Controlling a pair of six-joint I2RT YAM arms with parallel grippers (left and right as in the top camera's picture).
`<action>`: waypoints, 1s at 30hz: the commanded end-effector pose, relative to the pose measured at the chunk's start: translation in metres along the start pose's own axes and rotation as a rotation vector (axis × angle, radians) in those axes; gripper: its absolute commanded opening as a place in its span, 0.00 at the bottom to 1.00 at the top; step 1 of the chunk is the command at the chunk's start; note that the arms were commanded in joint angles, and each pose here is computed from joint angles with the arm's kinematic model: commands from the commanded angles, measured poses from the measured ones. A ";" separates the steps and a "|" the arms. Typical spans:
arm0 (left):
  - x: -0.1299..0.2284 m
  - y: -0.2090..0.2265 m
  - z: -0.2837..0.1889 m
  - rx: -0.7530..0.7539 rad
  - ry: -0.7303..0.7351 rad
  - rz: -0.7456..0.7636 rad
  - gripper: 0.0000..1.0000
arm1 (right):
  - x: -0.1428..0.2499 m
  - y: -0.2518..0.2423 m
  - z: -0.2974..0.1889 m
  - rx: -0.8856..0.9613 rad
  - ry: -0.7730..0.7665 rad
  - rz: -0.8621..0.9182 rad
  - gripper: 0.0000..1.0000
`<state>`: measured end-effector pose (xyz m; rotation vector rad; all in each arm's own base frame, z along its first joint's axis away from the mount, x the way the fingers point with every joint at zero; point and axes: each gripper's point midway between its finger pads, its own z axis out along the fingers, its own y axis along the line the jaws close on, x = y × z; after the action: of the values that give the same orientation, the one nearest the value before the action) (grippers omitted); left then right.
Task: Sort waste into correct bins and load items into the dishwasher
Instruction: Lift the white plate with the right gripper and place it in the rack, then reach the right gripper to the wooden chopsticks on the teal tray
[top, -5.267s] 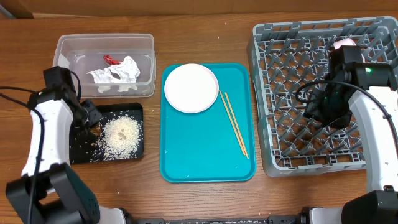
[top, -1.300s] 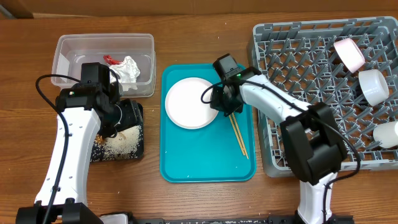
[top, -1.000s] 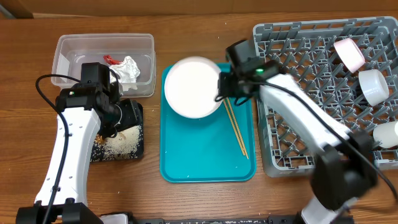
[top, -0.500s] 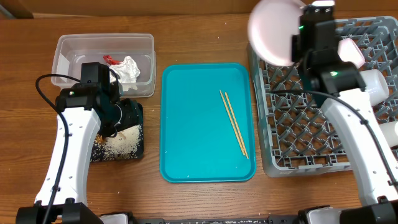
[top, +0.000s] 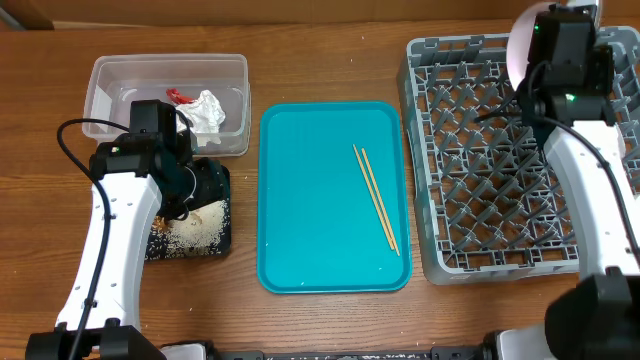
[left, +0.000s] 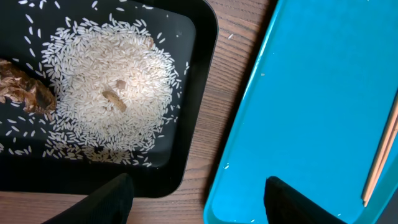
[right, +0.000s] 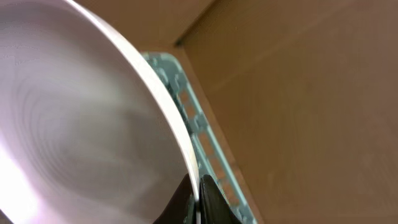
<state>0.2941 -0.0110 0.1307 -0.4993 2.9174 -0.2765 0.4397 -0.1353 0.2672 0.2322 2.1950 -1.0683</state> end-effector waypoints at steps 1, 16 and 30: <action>-0.001 -0.004 -0.001 0.010 -0.001 0.019 0.69 | 0.008 0.005 0.012 0.054 0.042 0.061 0.04; -0.001 -0.004 -0.001 0.010 -0.001 0.019 0.70 | 0.023 0.062 -0.011 -0.032 0.080 0.026 0.04; -0.001 -0.004 -0.001 0.010 -0.001 0.019 0.72 | 0.051 0.102 -0.067 -0.250 0.168 0.043 0.57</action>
<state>0.2941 -0.0110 0.1308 -0.4986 2.9171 -0.2765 0.4125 -0.0411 0.1835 0.1542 2.4619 -0.9687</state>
